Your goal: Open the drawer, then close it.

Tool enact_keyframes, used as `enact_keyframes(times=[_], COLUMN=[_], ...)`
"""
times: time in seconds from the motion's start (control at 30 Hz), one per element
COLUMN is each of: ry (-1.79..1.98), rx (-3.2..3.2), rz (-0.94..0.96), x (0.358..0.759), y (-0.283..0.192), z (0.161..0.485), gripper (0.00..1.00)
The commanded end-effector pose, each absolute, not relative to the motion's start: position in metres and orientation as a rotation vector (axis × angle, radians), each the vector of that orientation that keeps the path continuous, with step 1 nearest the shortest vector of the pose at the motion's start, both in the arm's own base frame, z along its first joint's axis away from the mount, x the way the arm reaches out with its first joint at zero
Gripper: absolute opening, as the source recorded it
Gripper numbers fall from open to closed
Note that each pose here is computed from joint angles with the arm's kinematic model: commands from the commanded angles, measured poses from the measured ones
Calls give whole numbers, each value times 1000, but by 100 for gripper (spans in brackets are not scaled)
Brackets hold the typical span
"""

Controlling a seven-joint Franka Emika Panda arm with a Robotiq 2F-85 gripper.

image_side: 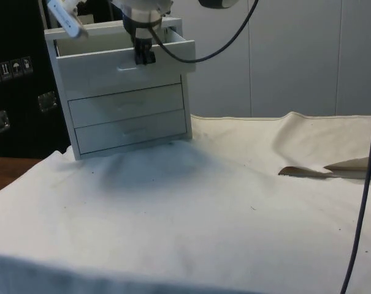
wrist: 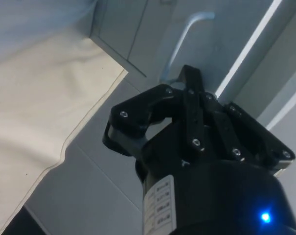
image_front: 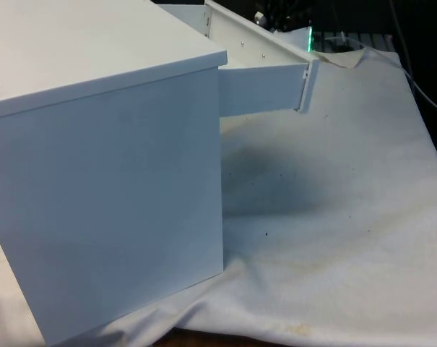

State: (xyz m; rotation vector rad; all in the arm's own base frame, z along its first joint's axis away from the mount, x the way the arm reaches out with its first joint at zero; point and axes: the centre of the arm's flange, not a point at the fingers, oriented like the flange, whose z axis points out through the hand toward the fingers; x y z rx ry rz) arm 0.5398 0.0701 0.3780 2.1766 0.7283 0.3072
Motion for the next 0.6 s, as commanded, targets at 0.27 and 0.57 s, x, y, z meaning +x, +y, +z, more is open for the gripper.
enact_keyframes(times=[0.27,0.57], ry=[705,674], rx=[2146,2144], rz=[319,329], x=[549,560], y=[57,36], z=[383,385], gripper=[0,0])
